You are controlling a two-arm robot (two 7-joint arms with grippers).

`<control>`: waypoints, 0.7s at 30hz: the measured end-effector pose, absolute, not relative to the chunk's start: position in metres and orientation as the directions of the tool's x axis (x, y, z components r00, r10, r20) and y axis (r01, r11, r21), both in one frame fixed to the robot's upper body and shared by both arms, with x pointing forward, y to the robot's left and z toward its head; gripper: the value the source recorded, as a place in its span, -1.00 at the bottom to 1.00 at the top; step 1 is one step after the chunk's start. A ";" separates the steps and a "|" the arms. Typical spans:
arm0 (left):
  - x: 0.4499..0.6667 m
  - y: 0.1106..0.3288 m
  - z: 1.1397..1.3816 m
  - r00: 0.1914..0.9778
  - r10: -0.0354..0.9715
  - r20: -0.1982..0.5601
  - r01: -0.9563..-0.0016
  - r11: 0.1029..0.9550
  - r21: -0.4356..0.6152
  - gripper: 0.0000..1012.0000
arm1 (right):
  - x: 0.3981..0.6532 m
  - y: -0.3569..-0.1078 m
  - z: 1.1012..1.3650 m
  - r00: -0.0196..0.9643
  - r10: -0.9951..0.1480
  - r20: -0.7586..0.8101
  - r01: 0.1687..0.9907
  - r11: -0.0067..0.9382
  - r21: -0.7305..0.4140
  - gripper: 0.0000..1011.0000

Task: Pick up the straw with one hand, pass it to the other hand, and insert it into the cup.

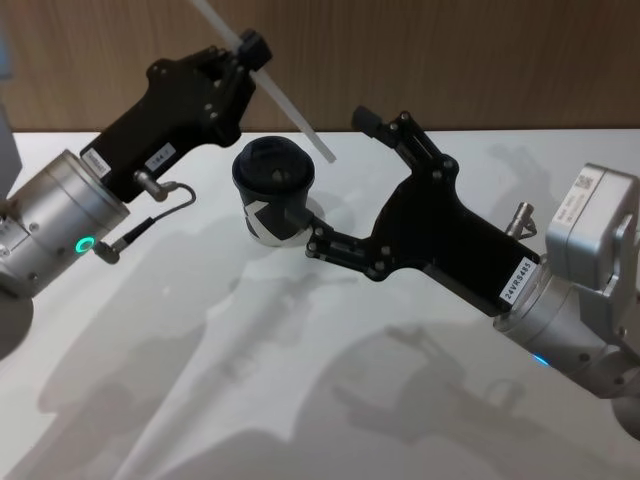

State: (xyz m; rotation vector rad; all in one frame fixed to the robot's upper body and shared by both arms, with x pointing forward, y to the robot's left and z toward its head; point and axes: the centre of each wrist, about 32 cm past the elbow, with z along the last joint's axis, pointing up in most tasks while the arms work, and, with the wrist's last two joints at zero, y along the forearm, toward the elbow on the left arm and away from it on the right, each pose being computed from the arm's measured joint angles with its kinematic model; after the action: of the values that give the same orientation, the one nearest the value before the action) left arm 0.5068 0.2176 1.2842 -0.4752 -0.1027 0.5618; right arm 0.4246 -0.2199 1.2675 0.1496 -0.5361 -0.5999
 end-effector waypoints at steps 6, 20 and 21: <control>0.506 0.215 1.298 0.816 0.577 0.047 -0.510 0.755 -0.413 -0.98 | 0.425 -0.220 1.267 0.694 -0.573 0.436 0.497 0.819 0.285 0.98; 0.505 0.210 1.325 0.761 0.615 0.206 -0.552 0.781 -0.293 -0.98 | 0.425 -0.220 1.267 0.694 -0.573 0.436 0.497 0.819 0.285 0.98; 0.505 0.210 1.325 0.758 0.617 0.212 -0.554 0.781 -0.288 -0.98 | 0.425 -0.220 1.267 0.694 -0.573 0.436 0.497 0.819 0.285 0.98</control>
State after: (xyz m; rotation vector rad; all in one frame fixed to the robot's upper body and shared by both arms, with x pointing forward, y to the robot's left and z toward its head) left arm 0.5053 0.2097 1.3254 -0.2136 -0.3047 0.6431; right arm 0.4246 -0.2199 1.2675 0.1496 -0.5361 -0.5999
